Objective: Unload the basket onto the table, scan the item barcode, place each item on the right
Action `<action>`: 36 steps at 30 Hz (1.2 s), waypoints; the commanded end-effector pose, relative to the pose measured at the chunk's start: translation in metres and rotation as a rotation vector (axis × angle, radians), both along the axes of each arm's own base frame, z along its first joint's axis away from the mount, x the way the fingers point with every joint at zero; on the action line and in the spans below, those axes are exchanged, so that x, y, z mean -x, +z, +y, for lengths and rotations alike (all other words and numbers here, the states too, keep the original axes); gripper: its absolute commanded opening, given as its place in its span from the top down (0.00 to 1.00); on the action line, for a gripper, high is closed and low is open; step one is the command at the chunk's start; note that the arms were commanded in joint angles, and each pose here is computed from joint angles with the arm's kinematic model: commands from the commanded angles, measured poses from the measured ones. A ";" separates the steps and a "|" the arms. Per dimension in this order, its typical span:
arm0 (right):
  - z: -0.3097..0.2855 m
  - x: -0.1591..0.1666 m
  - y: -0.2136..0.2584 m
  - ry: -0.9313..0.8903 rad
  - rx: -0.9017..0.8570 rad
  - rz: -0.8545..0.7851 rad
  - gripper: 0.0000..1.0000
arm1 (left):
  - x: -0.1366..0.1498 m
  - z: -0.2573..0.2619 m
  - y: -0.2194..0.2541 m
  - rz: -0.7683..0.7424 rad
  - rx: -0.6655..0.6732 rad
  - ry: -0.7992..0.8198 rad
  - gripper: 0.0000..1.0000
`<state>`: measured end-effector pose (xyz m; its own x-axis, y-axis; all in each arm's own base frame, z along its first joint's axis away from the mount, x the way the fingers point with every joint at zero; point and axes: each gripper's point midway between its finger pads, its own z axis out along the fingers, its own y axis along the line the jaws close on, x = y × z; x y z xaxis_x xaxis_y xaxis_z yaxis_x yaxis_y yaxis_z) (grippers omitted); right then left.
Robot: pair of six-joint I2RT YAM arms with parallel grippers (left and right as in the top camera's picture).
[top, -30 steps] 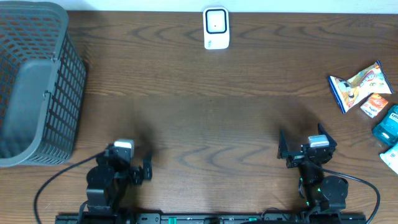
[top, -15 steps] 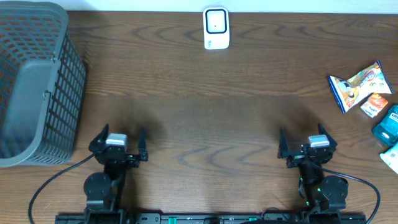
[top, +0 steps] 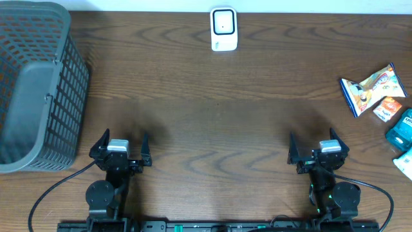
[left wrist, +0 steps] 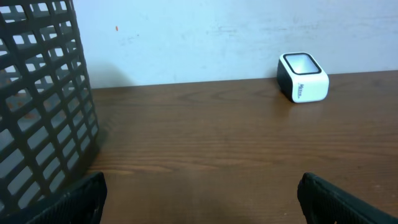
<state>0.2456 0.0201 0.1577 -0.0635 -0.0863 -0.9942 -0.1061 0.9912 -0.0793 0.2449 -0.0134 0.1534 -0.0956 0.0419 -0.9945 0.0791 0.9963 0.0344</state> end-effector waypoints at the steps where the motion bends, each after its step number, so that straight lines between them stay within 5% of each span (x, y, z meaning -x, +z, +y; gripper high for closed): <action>1: -0.001 0.000 0.000 -0.007 -0.012 0.000 0.01 | 0.001 -0.003 -0.014 0.046 0.001 -0.016 0.02; 36: -0.001 0.000 0.000 -0.007 -0.012 0.000 0.01 | 0.001 0.002 -0.015 0.055 0.085 0.021 0.02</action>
<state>0.2456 0.0201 0.1576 -0.0639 -0.0860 -0.9942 -0.1061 0.9912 -0.0789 0.2450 -0.0100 0.1531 -0.1033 -0.0406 -0.9938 0.0515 0.9976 -0.0461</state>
